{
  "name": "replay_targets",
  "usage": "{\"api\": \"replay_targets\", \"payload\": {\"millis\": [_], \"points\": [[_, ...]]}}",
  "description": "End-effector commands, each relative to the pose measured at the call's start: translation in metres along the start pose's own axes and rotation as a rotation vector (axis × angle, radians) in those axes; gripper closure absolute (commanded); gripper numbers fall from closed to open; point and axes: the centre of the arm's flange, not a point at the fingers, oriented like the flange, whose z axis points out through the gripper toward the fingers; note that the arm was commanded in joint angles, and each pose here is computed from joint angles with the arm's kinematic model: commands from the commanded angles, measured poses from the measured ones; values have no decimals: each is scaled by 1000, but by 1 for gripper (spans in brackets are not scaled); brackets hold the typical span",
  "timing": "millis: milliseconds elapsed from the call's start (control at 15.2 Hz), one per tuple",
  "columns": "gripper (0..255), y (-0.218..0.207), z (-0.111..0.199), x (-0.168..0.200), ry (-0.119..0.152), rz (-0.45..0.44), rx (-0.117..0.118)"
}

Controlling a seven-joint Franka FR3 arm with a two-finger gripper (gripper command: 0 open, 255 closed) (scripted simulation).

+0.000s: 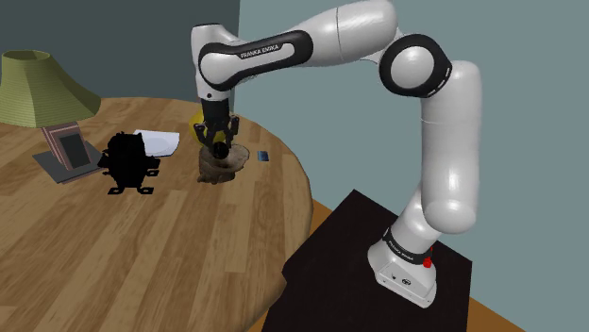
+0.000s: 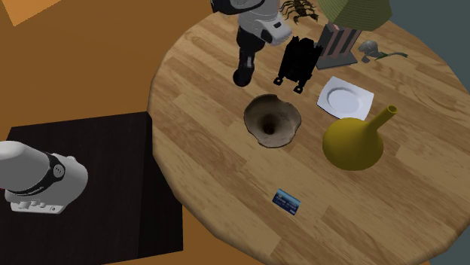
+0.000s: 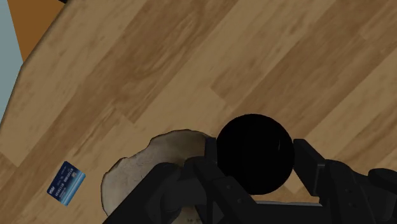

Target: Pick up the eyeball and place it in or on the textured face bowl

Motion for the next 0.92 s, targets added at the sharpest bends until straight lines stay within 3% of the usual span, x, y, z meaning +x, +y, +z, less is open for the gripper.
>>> {"api": "replay_targets", "payload": {"millis": [0, 528, 858], "points": [[255, 18, -3, 22, 0, -1, 0], [255, 74, -17, 108, 0, -1, 0], [255, 73, 9, 112, 0, -1, 0]]}}
